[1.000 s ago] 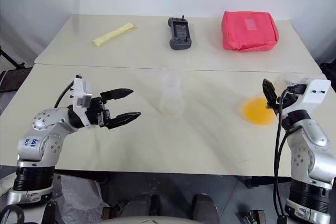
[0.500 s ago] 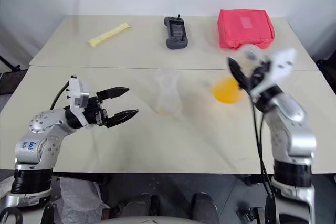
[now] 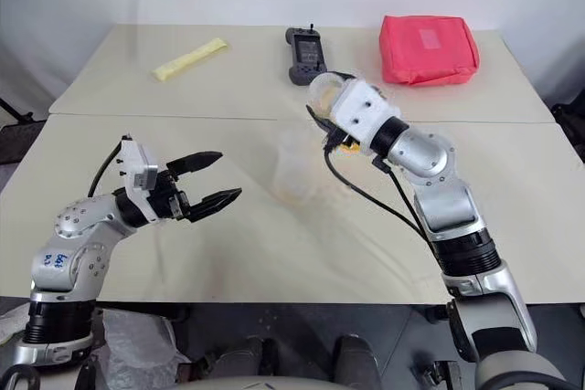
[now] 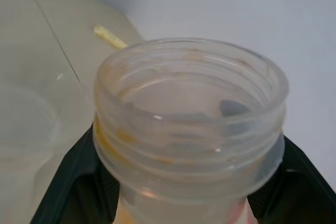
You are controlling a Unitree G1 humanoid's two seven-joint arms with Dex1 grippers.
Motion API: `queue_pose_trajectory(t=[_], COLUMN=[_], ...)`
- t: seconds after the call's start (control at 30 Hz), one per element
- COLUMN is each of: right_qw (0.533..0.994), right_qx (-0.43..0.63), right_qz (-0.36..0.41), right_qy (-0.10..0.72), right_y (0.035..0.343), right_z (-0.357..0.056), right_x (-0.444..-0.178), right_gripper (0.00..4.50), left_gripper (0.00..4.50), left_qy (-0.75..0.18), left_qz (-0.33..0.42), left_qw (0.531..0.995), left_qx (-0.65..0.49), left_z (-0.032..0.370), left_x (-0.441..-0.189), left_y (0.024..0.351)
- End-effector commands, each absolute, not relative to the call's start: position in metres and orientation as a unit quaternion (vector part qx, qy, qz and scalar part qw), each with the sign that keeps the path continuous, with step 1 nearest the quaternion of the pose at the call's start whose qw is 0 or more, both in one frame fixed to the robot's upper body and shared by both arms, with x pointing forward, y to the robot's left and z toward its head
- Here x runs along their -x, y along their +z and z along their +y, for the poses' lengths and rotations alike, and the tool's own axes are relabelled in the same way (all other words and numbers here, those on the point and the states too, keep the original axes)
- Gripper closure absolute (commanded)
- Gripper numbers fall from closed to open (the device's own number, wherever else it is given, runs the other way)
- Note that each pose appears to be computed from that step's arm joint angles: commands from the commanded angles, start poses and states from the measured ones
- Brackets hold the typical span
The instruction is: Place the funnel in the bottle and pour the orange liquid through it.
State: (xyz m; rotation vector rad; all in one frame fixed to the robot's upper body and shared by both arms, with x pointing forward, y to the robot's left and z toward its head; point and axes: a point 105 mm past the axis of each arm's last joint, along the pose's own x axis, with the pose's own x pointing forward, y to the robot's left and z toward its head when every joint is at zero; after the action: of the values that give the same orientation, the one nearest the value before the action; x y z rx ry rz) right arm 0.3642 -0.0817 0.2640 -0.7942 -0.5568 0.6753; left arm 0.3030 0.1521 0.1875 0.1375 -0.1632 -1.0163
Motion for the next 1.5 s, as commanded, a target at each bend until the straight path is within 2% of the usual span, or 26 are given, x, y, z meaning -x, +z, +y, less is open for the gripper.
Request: queue_pose_trajectory(t=[0.03, 0.23, 0.4, 0.67, 1.5], right_qw=[0.799, 0.763, 0.705, 0.649, 0.600], right_qx=[0.407, 0.471, 0.539, 0.595, 0.658], right_qz=[-0.332, -0.362, -0.396, -0.421, -0.420], right_qy=[0.292, 0.253, 0.236, 0.219, 0.173], right_y=[0.289, 0.292, 0.294, 0.294, 0.297], right_z=[-0.074, -0.066, -0.054, -0.047, -0.062], right_x=[-0.357, -0.362, -0.360, -0.359, -0.370], right_gripper=[1.99, 1.99, 1.99, 1.99, 1.99], left_gripper=[0.00, 0.00, 0.00, 0.00, 0.00], left_qy=[-0.488, -0.490, -0.492, -0.492, -0.485], left_qz=[-0.102, -0.102, -0.102, -0.106, -0.116], left_qw=[0.863, 0.863, 0.862, 0.861, 0.864], left_qx=[-0.079, -0.076, -0.074, -0.074, -0.071], left_z=[0.147, 0.145, 0.142, 0.139, 0.136], left_x=[-0.299, -0.299, -0.300, -0.301, -0.304], left_y=[0.196, 0.194, 0.193, 0.193, 0.192])
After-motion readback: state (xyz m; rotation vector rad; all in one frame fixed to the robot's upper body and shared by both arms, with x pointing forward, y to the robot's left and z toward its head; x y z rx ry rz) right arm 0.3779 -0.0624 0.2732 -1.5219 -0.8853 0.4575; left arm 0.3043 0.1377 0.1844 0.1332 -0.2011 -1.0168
